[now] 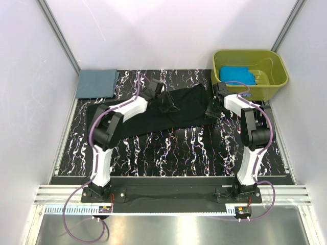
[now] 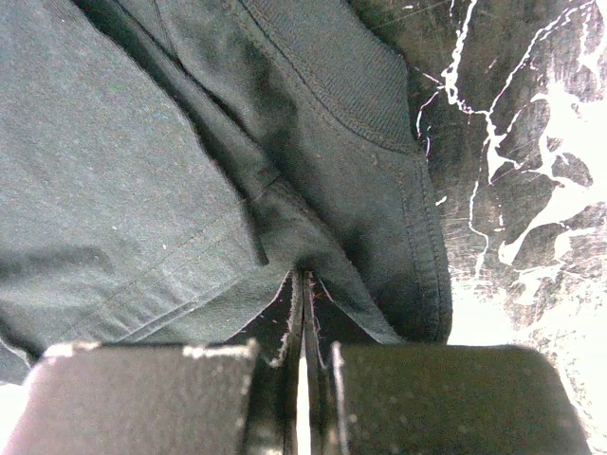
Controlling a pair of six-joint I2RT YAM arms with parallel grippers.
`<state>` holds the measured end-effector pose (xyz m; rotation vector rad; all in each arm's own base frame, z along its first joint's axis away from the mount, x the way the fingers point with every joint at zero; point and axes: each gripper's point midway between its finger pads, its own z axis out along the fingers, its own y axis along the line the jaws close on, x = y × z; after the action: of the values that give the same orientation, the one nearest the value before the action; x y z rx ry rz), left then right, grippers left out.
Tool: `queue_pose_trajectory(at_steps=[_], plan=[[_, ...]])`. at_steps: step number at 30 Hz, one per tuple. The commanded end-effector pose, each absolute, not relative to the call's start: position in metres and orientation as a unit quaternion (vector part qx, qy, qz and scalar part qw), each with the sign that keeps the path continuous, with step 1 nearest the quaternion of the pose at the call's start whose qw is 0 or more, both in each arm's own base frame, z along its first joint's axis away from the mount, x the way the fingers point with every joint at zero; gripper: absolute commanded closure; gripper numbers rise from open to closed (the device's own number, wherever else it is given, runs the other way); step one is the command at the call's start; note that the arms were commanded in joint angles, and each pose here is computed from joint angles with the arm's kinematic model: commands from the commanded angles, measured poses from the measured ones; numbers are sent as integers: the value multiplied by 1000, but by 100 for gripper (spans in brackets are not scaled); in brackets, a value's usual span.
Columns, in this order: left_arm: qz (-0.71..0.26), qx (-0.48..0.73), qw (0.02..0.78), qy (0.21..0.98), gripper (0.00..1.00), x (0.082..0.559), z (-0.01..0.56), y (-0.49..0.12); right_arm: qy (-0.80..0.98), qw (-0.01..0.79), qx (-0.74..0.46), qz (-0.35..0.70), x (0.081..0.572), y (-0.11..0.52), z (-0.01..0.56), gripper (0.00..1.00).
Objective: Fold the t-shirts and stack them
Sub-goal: Fold the tshirt
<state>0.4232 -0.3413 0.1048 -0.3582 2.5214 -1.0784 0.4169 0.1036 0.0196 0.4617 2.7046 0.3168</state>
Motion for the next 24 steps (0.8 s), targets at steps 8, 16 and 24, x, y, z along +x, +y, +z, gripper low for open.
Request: queue_pose_trajectory(at_steps=[8,16,24], plan=[[-324,-72,117,936,73,401,30,-327,947,251,152,127,439,106,79,99],[-355,-47,171,918,71,412,102,-332,942,272,138,138,438,117,121,97],[-302,-54,242,920,65,397,159,-258,933,285,157,151,467,164,130,69]])
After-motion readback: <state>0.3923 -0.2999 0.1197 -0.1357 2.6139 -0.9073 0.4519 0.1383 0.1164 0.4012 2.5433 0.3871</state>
